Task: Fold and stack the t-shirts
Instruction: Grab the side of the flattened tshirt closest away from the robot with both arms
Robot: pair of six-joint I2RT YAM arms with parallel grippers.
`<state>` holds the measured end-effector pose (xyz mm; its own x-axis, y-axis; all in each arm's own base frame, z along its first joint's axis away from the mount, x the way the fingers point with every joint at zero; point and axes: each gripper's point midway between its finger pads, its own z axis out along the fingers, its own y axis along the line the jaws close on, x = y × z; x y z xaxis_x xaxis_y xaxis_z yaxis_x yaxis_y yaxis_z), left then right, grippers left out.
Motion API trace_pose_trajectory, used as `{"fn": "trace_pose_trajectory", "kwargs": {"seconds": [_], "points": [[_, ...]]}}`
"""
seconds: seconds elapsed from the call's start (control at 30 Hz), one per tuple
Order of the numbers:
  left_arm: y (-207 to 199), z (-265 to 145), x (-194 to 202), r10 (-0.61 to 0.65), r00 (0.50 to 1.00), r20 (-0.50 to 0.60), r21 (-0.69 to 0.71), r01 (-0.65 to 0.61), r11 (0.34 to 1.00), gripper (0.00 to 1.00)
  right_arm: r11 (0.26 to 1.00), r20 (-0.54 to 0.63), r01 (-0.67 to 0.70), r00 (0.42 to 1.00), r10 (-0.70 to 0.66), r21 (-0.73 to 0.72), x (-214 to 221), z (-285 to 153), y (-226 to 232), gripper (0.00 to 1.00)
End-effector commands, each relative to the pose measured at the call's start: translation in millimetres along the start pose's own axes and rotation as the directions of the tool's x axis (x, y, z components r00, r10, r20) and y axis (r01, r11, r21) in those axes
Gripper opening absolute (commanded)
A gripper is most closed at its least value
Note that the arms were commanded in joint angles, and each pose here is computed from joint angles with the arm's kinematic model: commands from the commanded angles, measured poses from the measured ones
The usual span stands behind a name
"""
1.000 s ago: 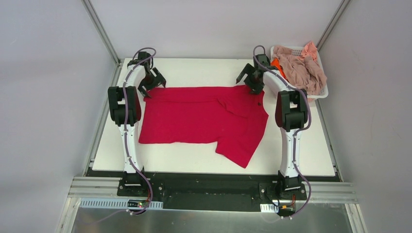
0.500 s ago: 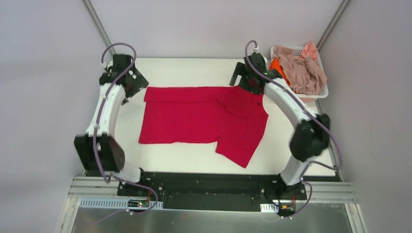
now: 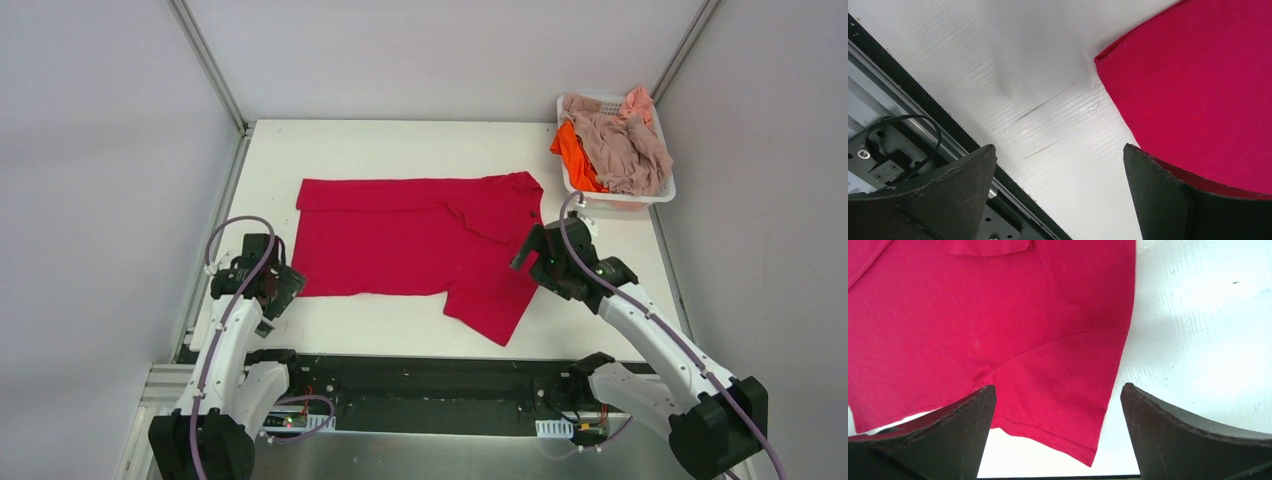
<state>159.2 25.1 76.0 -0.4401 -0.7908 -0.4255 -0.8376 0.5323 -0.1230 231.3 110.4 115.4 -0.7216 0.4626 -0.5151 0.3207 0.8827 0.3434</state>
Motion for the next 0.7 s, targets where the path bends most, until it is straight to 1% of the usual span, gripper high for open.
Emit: {"fn": "trace_pose_trajectory", "kwargs": {"seconds": [0.0, 0.07, 0.17, 0.27, 0.37, 0.5, 0.53, 0.6, 0.67], "points": [[0.2, 5.2, -9.3, -0.086, 0.996, 0.035, -0.048, 0.088, 0.995, 0.96, 0.990, 0.018, -0.021, 1.000, 0.023, -0.138, -0.9, -9.2, 21.0, 1.00], [-6.4, 5.7, -16.6, -0.100, 0.994, 0.045, -0.056, 0.102, 0.993, 0.93, 0.987, 0.018, -0.014, 1.000, 0.017, -0.161, -1.0, -9.4, 25.1, 1.00], [-23.4, 14.9, -26.3, -0.109, 0.993, 0.050, -0.055, 0.112, 0.992, 0.90, 0.982, 0.013, -0.005, 1.000, 0.008, -0.190, 0.0, -7.7, 30.8, 1.00], [-39.1, 23.9, -35.6, -0.121, 0.991, 0.054, -0.057, 0.124, 0.991, 0.85, 0.978, 0.007, -0.001, 1.000, 0.003, -0.209, 2.7, -4.8, 33.4, 1.00], [-52.6, 34.2, -43.2, -0.130, 0.990, 0.058, -0.064, 0.133, 0.989, 0.81, 0.979, 0.023, 0.007, 1.000, -0.002, -0.205, 1.0, -2.6, 32.0, 0.99], [-56.2, 51.6, -46.5, -0.139, 0.988, 0.061, -0.119, 0.145, 0.982, 0.72, 0.980, 0.028, 0.014, 1.000, -0.009, -0.197, 0.9, -1.0, 30.2, 1.00], [-58.1, 56.1, -46.1, -0.143, 0.988, 0.055, -0.121, 0.149, 0.981, 0.71, 0.980, 0.031, 0.016, 0.999, -0.010, -0.196, 0.8, -0.4, 29.8, 0.99], [-62.4, 63.9, -45.9, -0.156, 0.987, 0.048, -0.122, 0.161, 0.979, 0.63, 0.981, 0.033, 0.016, 0.999, -0.010, -0.196, 1.2, 0.9, 29.2, 0.99], [-64.9, 69.3, -43.7, -0.153, 0.988, 0.033, -0.126, 0.156, 0.980, 0.60, 0.981, 0.033, 0.019, 0.999, -0.013, -0.194, 1.3, 1.4, 28.8, 0.99]]}}
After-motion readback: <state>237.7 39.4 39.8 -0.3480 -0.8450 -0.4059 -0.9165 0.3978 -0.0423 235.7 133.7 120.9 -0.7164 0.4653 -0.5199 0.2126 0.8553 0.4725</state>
